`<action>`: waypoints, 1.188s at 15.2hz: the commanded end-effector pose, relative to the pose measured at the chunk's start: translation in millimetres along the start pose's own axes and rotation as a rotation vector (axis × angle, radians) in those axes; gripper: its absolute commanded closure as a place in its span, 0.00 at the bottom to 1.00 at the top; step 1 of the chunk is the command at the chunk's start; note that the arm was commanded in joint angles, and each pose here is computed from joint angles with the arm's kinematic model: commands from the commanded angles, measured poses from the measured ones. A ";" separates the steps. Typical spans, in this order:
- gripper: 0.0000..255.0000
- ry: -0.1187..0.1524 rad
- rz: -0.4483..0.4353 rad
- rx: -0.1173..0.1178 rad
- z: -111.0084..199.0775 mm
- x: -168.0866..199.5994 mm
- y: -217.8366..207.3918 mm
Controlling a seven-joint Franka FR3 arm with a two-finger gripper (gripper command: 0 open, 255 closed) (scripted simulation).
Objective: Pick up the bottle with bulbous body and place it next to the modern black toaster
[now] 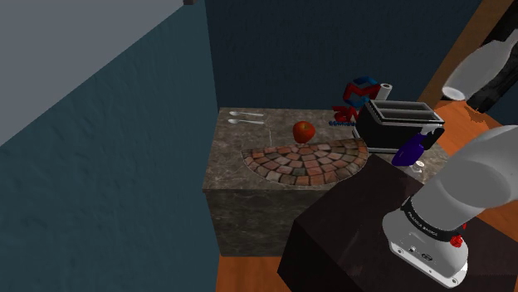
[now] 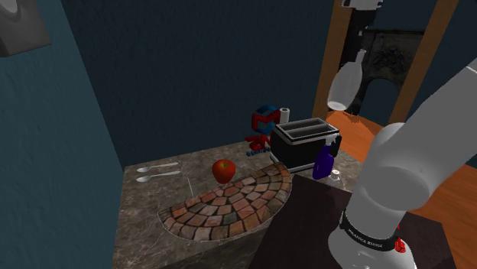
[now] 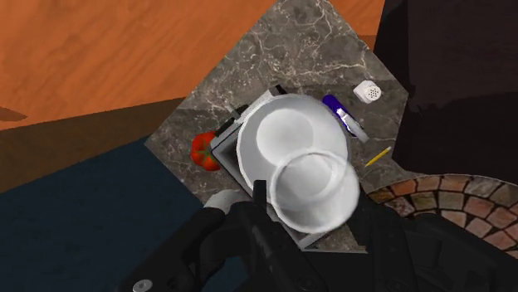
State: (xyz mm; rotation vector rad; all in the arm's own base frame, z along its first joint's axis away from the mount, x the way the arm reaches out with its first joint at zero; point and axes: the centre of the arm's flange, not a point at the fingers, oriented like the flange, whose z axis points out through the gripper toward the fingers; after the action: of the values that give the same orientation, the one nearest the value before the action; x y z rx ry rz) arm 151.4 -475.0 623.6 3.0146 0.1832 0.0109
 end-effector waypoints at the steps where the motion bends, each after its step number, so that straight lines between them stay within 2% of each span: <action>1: 1.00 -0.001 -0.002 -0.004 1.3 -11.9 24.3; 11: 1.00 -0.001 -0.002 -0.004 14.3 -80.4 133.3; 18: 1.00 -0.001 -0.002 -0.004 51.0 -80.4 128.8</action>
State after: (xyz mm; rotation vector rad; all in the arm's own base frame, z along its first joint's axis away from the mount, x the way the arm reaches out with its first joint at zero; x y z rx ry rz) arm 88.2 -617.3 594.0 3.0116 0.1861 0.0091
